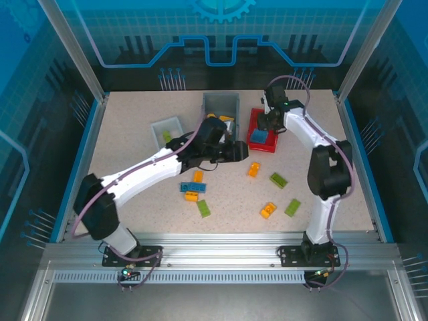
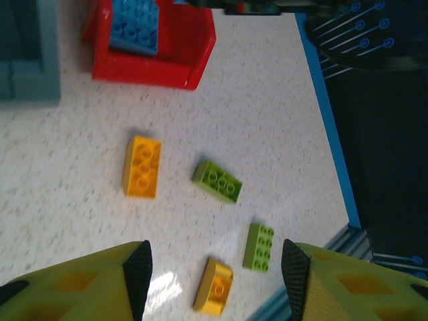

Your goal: Sort the legos into containers by color

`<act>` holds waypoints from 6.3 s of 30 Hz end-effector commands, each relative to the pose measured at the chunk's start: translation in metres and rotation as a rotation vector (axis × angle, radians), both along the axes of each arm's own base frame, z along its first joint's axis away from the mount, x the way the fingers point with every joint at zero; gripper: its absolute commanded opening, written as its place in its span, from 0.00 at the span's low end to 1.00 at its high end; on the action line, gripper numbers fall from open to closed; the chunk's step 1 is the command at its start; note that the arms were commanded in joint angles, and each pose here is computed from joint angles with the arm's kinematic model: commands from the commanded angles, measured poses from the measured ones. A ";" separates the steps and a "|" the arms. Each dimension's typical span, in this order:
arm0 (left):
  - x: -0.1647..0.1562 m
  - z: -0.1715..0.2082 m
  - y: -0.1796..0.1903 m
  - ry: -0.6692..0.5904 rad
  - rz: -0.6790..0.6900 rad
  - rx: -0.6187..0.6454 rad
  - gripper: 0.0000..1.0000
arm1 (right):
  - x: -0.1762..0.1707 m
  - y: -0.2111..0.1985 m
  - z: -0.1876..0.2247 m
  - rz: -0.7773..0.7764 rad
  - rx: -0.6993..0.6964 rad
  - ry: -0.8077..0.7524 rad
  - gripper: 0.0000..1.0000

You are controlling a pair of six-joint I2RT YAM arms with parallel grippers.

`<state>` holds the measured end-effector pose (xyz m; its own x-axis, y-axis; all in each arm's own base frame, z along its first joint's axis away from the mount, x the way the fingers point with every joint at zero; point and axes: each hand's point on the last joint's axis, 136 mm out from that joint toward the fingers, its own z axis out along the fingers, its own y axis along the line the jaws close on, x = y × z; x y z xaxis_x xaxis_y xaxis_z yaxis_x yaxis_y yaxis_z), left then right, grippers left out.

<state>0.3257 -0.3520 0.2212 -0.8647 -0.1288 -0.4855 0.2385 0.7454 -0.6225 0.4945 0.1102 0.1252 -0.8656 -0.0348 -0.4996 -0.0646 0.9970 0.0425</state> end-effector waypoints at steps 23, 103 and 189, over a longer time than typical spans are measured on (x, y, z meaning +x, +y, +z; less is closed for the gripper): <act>-0.088 -0.085 0.083 0.252 0.222 0.408 0.58 | -0.084 0.035 0.115 0.078 0.121 -0.293 0.60; 0.111 -0.111 0.254 0.432 0.570 0.285 0.31 | -0.265 0.259 0.144 0.640 0.406 -0.557 0.70; -0.052 0.049 0.169 -0.017 0.255 -0.017 0.59 | -0.079 0.194 0.016 -0.055 0.030 -0.021 0.37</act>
